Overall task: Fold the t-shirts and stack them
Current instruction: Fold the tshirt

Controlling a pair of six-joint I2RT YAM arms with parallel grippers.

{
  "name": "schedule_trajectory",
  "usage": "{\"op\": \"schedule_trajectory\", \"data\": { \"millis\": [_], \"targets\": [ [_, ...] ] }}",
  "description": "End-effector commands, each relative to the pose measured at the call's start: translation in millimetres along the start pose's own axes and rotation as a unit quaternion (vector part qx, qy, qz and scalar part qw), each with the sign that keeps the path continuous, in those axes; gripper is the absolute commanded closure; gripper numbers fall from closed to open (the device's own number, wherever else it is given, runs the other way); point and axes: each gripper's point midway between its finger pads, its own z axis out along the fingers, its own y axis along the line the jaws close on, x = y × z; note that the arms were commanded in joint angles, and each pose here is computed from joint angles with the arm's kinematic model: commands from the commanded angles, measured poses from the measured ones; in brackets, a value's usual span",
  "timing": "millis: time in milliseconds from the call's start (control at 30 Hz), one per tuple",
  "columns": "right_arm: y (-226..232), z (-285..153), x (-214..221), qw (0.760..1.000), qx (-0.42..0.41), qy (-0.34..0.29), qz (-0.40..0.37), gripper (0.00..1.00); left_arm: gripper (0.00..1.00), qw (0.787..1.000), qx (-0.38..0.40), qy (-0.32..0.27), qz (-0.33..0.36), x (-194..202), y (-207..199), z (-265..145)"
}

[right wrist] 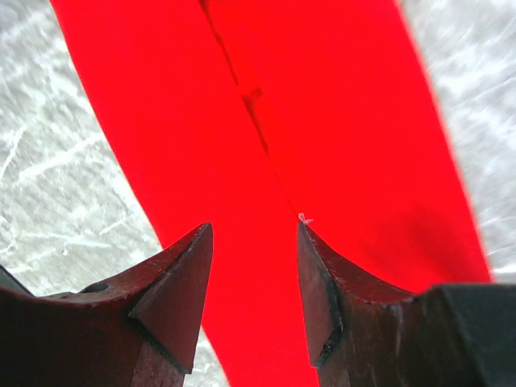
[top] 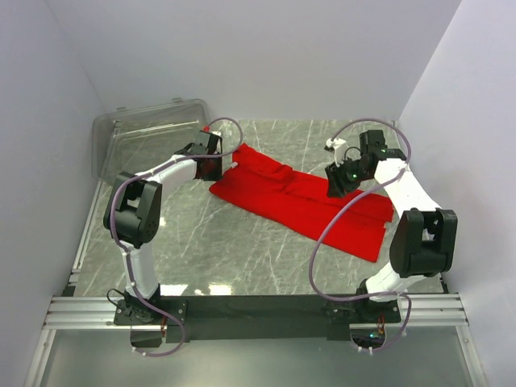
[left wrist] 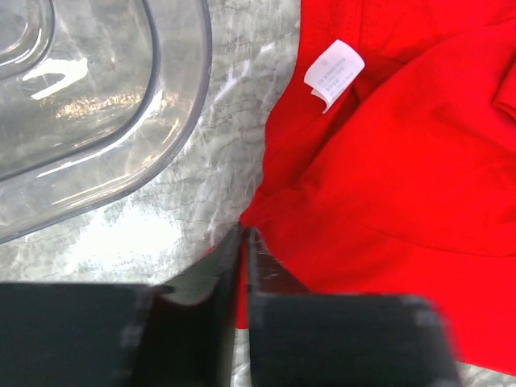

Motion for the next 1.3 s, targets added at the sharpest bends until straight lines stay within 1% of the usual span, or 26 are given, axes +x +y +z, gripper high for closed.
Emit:
{"op": "schedule_trajectory", "data": {
  "millis": [0, 33, 67, 100, 167, 333, 433, 533, 567, 633, 733, 900, 1000, 1100, 1267],
  "targets": [
    [3.7, -6.6, -15.2, 1.000, -0.014, -0.016, -0.013, 0.47, 0.85, 1.000, 0.016, -0.020, 0.004, -12.3, -5.2, -9.0],
    [3.9, -7.2, -14.6, 1.000, -0.013, -0.015, -0.013, 0.47, 0.76, 1.000, 0.011, -0.018, 0.003, -9.0, -2.2, -9.6],
    [4.4, -9.2, -13.6, 1.000, -0.011, -0.015, -0.014, 0.46, 0.60, 1.000, 0.006, -0.018, 0.003, -7.5, 0.3, -10.7],
    [3.1, -9.9, -11.2, 1.000, -0.003, -0.011, -0.016, 0.46, 0.56, 1.000, 0.006, -0.025, 0.002, -9.7, 1.1, -14.8],
    [1.6, -10.9, -3.6, 1.000, 0.011, -0.004, -0.016, 0.46, 0.52, 1.000, 0.009, -0.020, -0.002, -3.4, 3.5, -16.4],
    [-11.7, -11.0, 36.1, 0.995, 0.080, 0.054, 0.007, 0.45, 0.52, 0.999, 0.035, -0.018, -0.008, 2.2, 4.1, -19.0],
    [-24.2, -21.5, 60.7, 0.989, 0.120, 0.073, 0.037, 0.45, 0.55, 0.999, 0.045, -0.014, -0.006, 3.8, 2.3, -15.8],
    [-32.0, -31.4, 83.8, 0.983, 0.148, 0.091, 0.061, 0.45, 0.69, 0.998, 0.062, -0.017, -0.005, 2.0, -3.3, -13.8],
    [-36.6, -37.4, 93.1, 0.980, 0.155, 0.095, 0.077, 0.45, 0.78, 0.998, 0.067, -0.018, -0.004, 0.8, -4.4, -13.6],
    [-38.6, -43.4, 106.5, 0.977, 0.161, 0.107, 0.093, 0.45, 0.89, 0.997, 0.072, -0.023, -0.004, -3.0, -5.6, -15.6],
    [-43.3, -52.2, 126.4, 0.970, 0.171, 0.123, 0.125, 0.45, 0.96, 0.996, 0.076, -0.037, -0.003, -10.3, -5.0, -22.2],
    [-38.9, -54.0, 153.3, 0.961, 0.176, 0.155, 0.149, 0.44, 0.99, 0.994, 0.086, -0.061, -0.003, -21.3, -1.0, -37.2],
    [-48.5, -50.5, 164.6, 0.956, 0.182, 0.164, 0.164, 0.44, 0.99, 0.993, 0.094, -0.069, -0.006, -23.0, 1.7, -43.1],
    [-62.8, -50.8, 163.2, 0.956, 0.183, 0.159, 0.168, 0.44, 0.99, 0.992, 0.106, -0.069, -0.010, -19.2, 2.1, -44.5],
    [-80.5, -48.2, 152.9, 0.964, 0.173, 0.156, 0.127, 0.44, 0.99, 0.991, 0.119, -0.061, -0.011, -13.7, 4.4, -41.6]
  ]
}}
